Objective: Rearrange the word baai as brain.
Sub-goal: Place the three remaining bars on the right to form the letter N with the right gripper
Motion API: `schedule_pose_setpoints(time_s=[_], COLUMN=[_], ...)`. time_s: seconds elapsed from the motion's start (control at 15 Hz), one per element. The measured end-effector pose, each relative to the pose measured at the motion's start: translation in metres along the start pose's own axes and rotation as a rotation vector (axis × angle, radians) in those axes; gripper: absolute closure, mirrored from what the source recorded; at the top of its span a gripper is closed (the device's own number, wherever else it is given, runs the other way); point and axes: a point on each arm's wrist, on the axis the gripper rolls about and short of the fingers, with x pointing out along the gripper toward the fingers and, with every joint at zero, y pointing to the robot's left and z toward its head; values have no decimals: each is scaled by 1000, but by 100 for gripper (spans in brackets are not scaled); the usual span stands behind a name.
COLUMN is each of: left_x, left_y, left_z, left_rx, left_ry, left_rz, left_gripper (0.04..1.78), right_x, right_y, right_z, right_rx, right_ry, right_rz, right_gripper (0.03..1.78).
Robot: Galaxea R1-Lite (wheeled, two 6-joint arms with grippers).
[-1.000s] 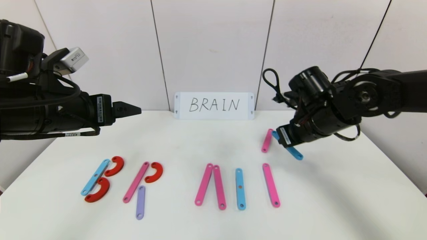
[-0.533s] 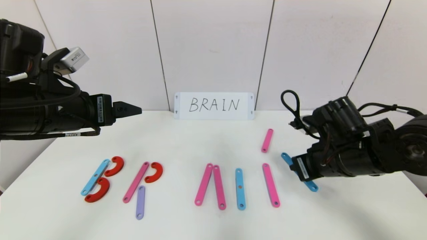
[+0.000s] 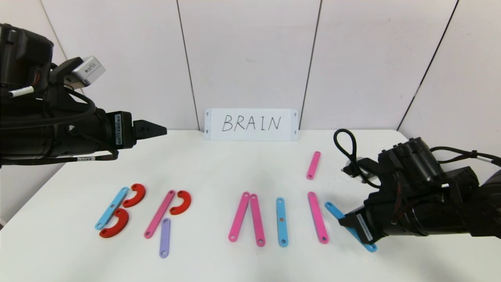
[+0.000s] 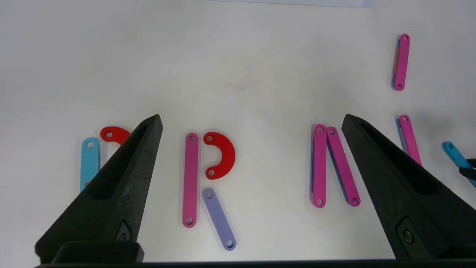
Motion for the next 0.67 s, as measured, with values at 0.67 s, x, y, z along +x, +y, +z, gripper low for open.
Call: schedule_pose_setpoints(time_s=[0.67], left_x=[5], left_y=[0], left_z=[-2], left_rx=[2], left_ry=[16], left_rz=[1], left_gripper=[13], right_x=[24], right_y=[-50], right_z=[-11], right_rx=[-127], right_ry=[-20], right_rz=[-24], right_gripper=[153])
